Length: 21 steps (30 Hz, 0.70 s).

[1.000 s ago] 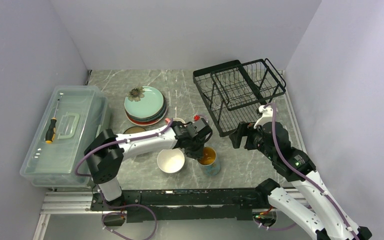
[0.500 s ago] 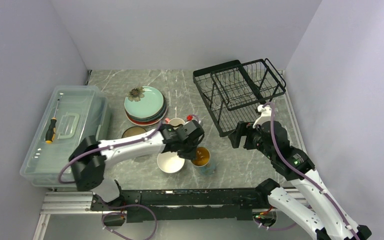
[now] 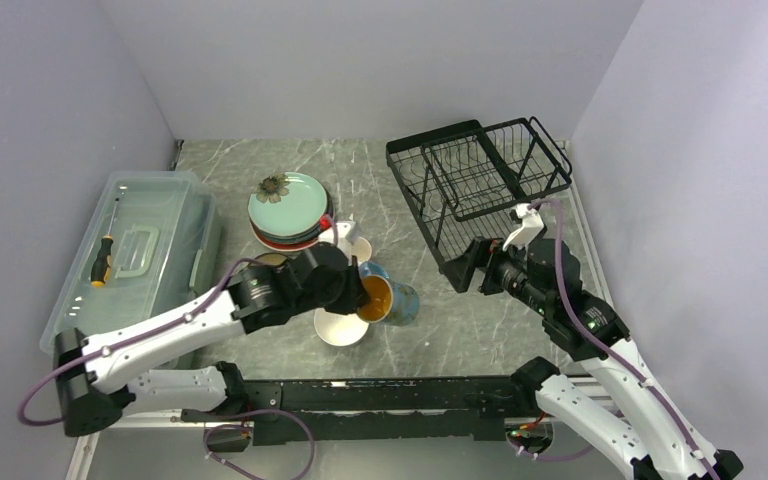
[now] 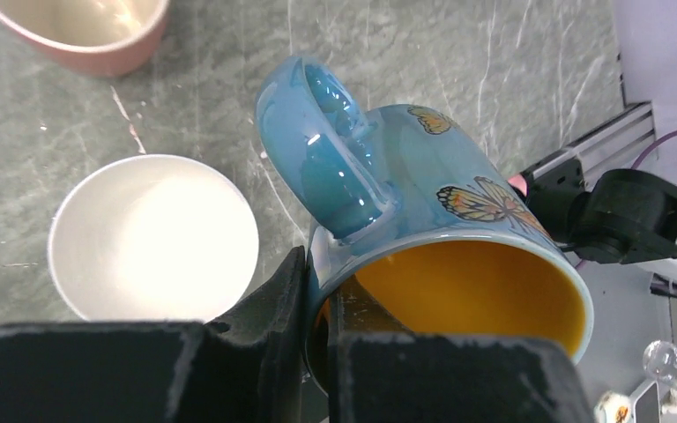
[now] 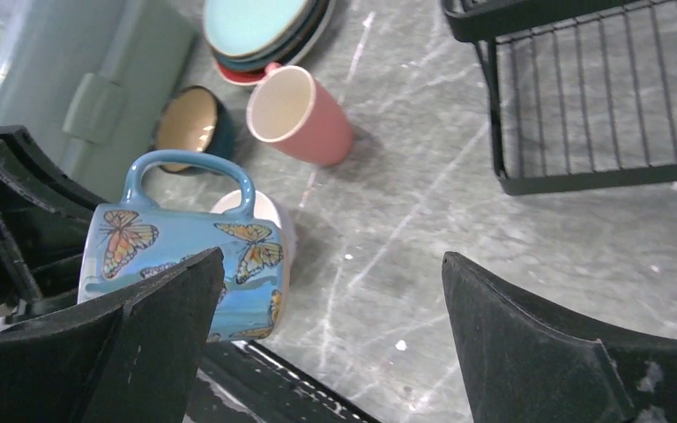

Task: Load the mixed dishes into the dish rack
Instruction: Pick up the cup at the center of the board, then turn the cup upside down in the dish rack.

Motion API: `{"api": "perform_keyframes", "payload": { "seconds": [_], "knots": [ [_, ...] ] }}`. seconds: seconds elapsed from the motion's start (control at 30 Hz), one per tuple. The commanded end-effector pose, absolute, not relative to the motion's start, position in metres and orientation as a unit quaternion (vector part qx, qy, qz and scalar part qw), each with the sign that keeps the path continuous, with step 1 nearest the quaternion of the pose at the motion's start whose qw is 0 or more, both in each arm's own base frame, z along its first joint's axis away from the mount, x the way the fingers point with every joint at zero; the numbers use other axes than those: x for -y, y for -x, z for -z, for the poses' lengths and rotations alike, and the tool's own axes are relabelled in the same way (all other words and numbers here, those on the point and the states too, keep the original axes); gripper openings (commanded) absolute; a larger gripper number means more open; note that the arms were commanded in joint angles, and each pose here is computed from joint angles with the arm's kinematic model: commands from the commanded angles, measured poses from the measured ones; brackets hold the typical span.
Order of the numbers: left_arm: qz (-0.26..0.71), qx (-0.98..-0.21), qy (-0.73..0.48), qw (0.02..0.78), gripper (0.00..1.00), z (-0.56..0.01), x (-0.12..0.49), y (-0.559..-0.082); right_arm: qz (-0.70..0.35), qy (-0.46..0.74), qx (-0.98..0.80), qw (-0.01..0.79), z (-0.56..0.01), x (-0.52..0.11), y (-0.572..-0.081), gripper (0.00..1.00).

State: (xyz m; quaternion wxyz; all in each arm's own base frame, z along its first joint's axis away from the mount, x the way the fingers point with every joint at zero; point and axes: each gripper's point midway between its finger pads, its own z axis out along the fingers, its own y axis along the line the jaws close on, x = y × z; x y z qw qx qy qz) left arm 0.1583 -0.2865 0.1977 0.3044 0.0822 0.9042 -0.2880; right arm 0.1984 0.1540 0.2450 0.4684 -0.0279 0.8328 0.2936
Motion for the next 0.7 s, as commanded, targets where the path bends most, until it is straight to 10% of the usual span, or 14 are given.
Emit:
{"api": "perform_keyframes", "payload": {
  "seconds": [0.0,0.67],
  "knots": [
    [0.358,-0.842,-0.041,0.402,0.0,-0.261,0.28,-0.174,-0.388,0.028,-0.779,0.492,-0.288,-0.179,-0.196,0.99],
    [0.461,-0.691,-0.018,0.556,0.0,-0.324,0.227,-0.167,-0.613,-0.024,-0.682,0.398,-0.301,-0.228,-0.174,1.0]
  ]
}}
